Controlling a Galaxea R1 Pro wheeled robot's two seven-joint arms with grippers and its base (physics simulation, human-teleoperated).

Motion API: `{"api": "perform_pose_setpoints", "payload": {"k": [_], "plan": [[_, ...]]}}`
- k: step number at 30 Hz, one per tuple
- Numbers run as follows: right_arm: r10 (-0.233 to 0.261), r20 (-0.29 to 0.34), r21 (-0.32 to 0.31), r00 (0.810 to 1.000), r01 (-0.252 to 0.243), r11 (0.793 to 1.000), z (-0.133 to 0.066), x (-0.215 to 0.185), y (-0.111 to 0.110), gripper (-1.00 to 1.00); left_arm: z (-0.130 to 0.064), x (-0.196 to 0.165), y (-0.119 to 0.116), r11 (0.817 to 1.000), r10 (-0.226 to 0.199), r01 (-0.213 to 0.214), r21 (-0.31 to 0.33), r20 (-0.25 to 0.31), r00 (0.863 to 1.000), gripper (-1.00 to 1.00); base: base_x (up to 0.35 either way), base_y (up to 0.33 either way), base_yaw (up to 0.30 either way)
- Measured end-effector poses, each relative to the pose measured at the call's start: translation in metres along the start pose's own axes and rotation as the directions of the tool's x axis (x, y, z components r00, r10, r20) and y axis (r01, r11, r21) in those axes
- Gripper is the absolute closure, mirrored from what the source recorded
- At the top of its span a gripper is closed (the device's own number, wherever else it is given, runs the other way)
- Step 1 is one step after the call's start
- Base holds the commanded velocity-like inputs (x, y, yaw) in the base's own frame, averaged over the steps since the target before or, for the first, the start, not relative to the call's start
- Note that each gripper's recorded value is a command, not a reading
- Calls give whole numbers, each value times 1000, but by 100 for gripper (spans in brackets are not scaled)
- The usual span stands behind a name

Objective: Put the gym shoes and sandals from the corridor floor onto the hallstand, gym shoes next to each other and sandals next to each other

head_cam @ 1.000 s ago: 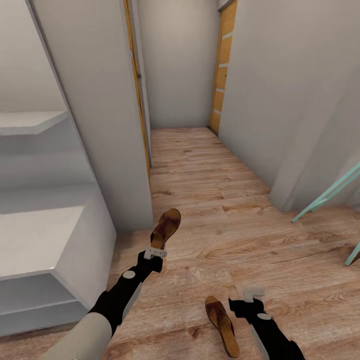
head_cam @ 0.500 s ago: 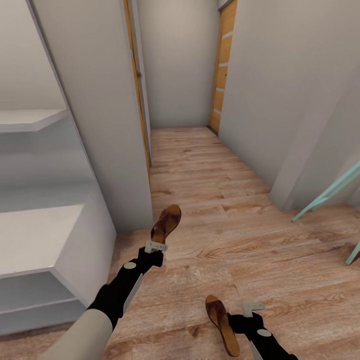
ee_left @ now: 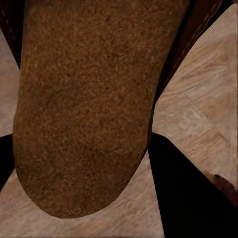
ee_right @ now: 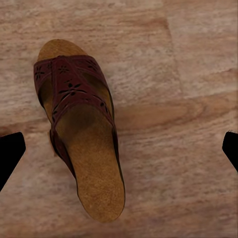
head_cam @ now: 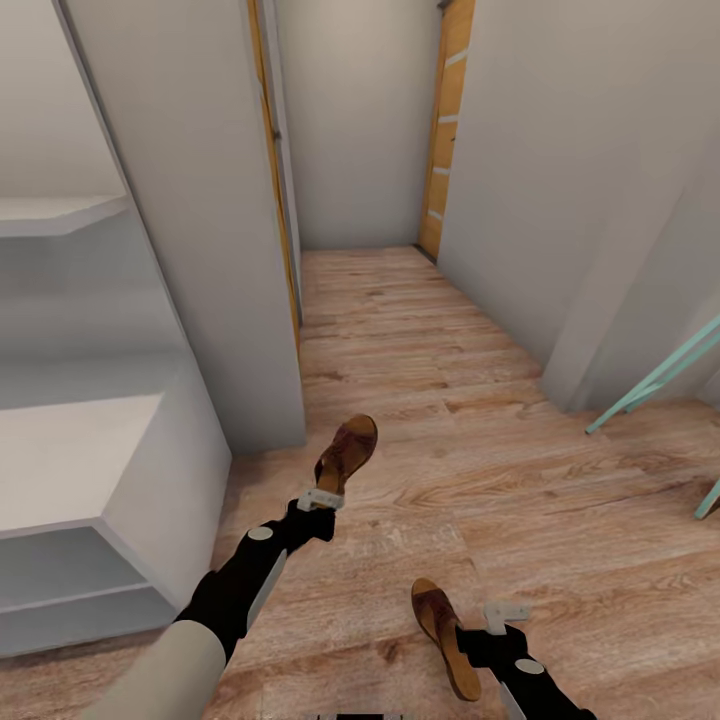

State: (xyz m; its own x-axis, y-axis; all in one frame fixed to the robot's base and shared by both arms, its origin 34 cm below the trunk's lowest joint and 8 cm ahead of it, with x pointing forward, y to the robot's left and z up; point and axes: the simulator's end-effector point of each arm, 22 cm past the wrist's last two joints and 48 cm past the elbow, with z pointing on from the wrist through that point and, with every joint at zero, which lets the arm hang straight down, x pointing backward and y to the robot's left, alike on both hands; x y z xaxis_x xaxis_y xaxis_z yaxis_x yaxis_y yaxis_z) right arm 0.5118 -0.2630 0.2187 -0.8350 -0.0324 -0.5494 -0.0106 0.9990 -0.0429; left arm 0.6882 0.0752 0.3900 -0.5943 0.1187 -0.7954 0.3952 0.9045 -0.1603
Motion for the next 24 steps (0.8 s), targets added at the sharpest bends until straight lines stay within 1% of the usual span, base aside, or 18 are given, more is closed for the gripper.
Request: {"api": "perform_pose_setpoints", "payload": {"k": [3,6,12,24], "plan": [[0,-5,0,1000,0,1000,5,8,0,-100,4,9,-9,999,1,-1,46,-6,1000,100,0,0,0],[-1,-9,0,1000,1,1000,11,15,1,-100,7,19,-10,998,2,-2,57,-11,1000,100,0,0,0],[-3,-35,-2,999,3,1000,19,32,2,-100,15,39,-9,998,-6,8,63,-36,999,100,0,0,19],[-7,-95,-5,995,7,1000,29,63,3,-100,29,75,-8,997,-31,38,71,-91,995,100,0,0,129]]}}
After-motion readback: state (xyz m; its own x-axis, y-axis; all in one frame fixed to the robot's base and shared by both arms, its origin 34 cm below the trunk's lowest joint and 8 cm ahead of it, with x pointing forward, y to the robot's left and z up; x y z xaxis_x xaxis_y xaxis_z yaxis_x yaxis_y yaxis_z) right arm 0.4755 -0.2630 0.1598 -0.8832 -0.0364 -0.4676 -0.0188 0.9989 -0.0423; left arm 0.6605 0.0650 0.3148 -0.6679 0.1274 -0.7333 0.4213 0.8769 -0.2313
